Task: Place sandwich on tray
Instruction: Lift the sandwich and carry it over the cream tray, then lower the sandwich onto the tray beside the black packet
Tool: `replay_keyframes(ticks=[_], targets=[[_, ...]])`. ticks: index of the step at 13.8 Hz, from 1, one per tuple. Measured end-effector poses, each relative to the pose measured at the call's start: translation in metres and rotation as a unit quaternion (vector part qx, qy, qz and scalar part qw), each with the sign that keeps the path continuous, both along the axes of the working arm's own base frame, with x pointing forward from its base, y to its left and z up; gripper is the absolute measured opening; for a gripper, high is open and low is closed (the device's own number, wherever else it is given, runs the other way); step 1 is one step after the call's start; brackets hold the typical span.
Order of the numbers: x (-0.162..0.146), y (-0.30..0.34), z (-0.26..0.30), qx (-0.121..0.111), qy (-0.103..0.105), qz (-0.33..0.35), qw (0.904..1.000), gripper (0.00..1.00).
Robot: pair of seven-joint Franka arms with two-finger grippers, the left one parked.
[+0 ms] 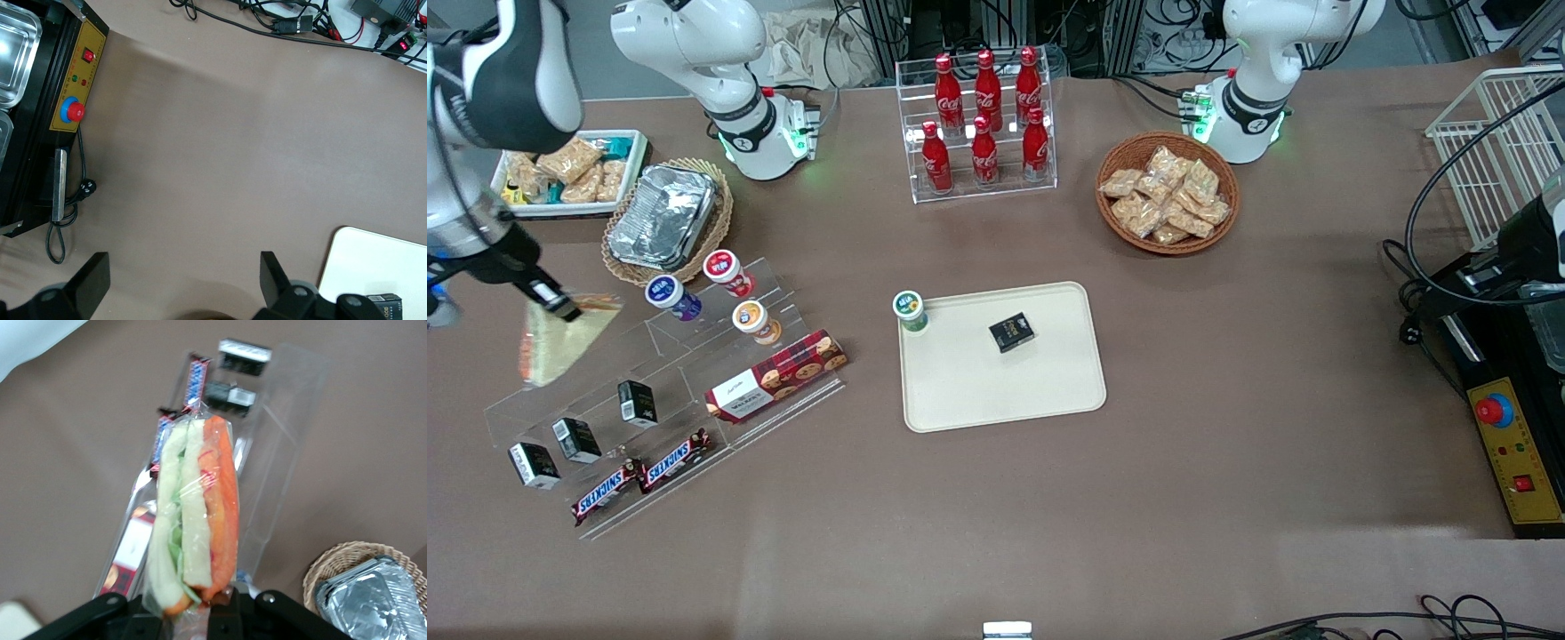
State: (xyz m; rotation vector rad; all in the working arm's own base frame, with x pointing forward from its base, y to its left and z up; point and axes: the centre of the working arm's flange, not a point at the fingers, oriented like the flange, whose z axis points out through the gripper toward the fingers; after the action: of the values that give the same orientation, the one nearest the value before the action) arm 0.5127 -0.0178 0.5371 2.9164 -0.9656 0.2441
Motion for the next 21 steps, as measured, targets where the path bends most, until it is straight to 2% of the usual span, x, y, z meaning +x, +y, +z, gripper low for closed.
replay_keyframes(ticks=[3,5,8,11,13,15,17,19,21], targets=[[-0.001,0.073,0.004,0.005,-0.004,0.038,0.9993,0.19],[-0.005,0.119,-0.002,0.005,0.002,0.074,0.9972,0.19],[-0.011,0.179,-0.015,0.001,0.012,0.132,0.9911,0.19],[-0.001,0.235,-0.012,0.001,0.004,0.177,0.9843,0.19],[0.0,0.275,-0.02,-0.002,0.008,0.208,0.978,0.19],[-0.007,0.32,-0.039,-0.005,0.01,0.247,0.969,0.19],[-0.015,0.369,-0.058,-0.014,-0.003,0.293,0.9561,0.19],[-0.031,0.416,-0.082,-0.039,-0.018,0.346,0.9374,0.19],[-0.045,0.455,-0.11,-0.05,-0.033,0.39,0.9191,0.19]])
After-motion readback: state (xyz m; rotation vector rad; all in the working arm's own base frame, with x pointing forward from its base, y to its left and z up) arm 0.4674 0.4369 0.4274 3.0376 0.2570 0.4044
